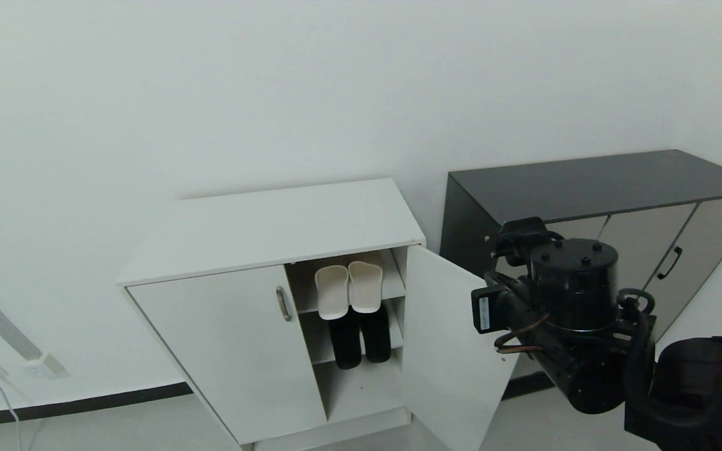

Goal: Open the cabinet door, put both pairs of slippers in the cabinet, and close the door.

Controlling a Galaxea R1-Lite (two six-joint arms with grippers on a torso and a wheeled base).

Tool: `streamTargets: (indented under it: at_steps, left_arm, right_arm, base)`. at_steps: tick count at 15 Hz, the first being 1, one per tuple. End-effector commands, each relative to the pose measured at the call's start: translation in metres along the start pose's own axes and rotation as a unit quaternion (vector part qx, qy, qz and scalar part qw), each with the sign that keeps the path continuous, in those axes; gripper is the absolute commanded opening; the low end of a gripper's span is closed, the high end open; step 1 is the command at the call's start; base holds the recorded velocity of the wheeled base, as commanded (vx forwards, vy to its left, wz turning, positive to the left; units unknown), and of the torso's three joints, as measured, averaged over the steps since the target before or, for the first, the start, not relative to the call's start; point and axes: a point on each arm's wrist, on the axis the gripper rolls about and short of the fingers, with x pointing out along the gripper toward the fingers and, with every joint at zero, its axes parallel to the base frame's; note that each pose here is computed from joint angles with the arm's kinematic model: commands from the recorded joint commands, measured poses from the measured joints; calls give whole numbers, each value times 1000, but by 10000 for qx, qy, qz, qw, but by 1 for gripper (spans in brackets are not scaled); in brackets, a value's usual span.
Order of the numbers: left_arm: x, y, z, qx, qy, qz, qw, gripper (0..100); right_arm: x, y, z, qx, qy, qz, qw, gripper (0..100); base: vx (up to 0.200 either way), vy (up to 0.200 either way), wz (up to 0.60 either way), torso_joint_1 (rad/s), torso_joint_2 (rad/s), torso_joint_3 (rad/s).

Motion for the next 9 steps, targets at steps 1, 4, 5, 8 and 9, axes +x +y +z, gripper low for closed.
streamTargets:
  at_steps: [1, 4, 5, 8, 9]
  left_arm:
    - [0, 0, 0, -1, 10, 1, 10000, 0]
    - [0, 0, 0, -1, 10, -7, 10000, 0]
    - [0, 0, 0, -1, 10, -7, 10000, 0]
    - [0, 0, 0, -1, 10, -7, 10000, 0]
    - [0, 0, 0, -1, 10, -7, 10000, 0]
  right_arm:
    - [0, 0, 0, 4, 6, 3, 10000, 0]
    - [7, -5, 3, 56, -24, -121, 9999, 0]
    - [21, -11, 5, 128, -26, -215, 9997, 0]
    - [67, -33, 22, 320, -93, -426, 9985, 0]
    - [74, -36, 25, 323, -55, -495, 9982, 0]
  base:
    - [-200, 0, 0, -17, -2, 2]
    - [-133, 0, 0, -5, -3, 2]
    - [0, 0, 0, 0, 0, 0]
    - [0, 0, 0, 0, 0, 0]
    - [0, 0, 0, 0, 0, 0]
